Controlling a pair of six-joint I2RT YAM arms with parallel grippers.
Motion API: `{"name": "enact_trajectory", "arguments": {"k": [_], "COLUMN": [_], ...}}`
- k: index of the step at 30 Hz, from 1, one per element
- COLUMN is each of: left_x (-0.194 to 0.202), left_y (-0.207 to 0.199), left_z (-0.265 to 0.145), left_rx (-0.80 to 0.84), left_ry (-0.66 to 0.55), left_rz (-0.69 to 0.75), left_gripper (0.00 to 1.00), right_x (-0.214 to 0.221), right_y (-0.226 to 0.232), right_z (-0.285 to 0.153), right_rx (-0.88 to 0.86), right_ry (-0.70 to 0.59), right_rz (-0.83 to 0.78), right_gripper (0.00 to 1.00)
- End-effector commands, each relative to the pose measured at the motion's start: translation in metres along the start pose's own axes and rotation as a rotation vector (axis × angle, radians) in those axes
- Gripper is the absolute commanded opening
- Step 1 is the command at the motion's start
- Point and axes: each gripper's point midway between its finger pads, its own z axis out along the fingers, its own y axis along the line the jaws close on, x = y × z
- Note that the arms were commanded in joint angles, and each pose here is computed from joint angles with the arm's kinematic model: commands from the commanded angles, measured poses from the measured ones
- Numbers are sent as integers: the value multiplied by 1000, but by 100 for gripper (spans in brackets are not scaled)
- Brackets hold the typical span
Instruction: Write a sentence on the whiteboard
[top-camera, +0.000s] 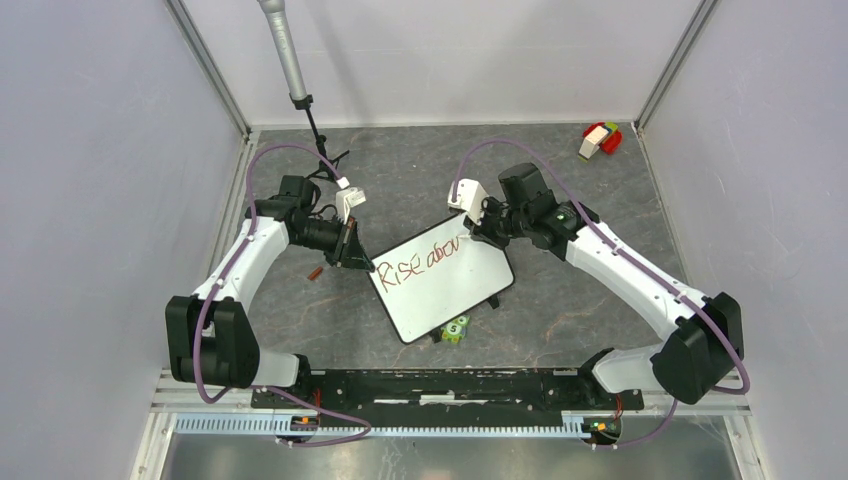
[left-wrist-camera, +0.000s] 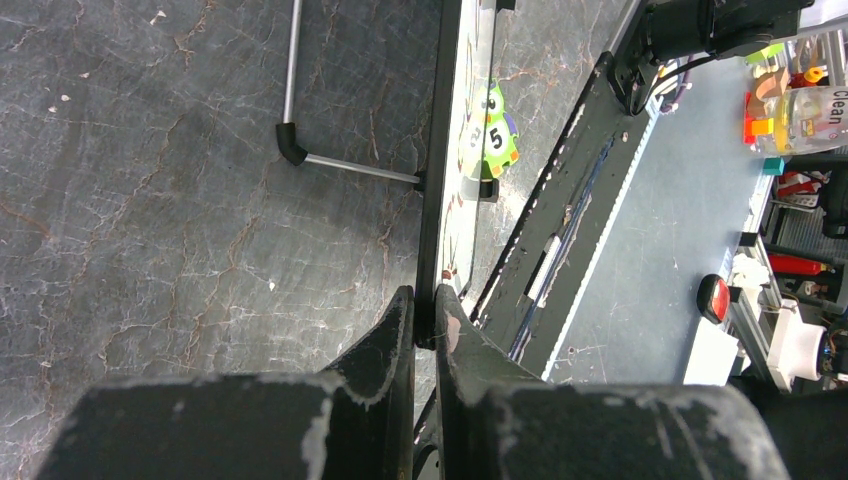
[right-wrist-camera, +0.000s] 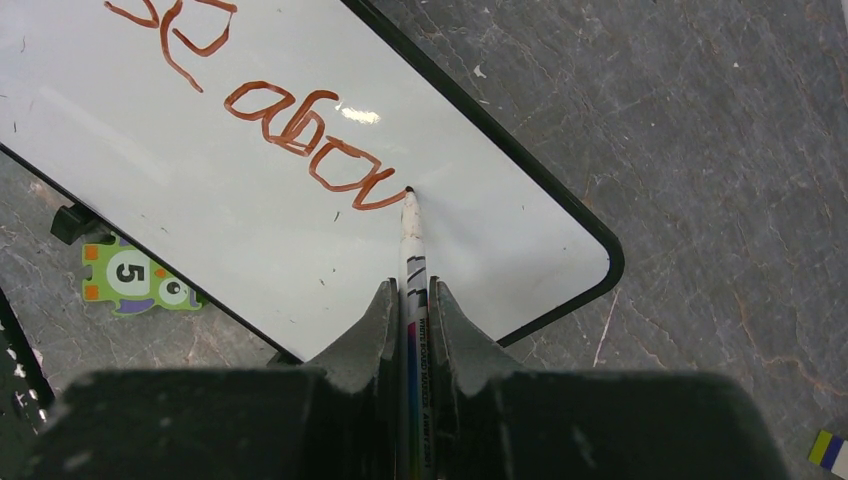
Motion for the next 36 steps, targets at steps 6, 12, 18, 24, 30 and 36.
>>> {"name": "enact_trajectory", "arguments": {"k": [6,12,18,24,30,36], "left_x": [-5,-6,-6,-4,-4,-3], "left_y": [2,1,1,3,4,5], "left_z": [-1,-1,-2,-1,0,0], "left_rx": [-18,-17,-20,-19,-18,-22], "left_ry": [0,-2,-2,3,6,9], "left_rz": [34,36,39,33,34,30], "left_gripper": [2,3,2,2,2,3], "right_x": [-14,-6,5,8,15,22], "right_y": [-8,-4,-1,-2,-9,-22], "right_z": [-18,-16,-7,-2,-1,-8], "right_rx": [44,36,26,26,53,80], "right_ry": [-44,-31,-5,-1,24,42], "right_rz": [-35,-29,-20,-21,-29,-28], "right_gripper": [0,0,0,0,0,0]}}
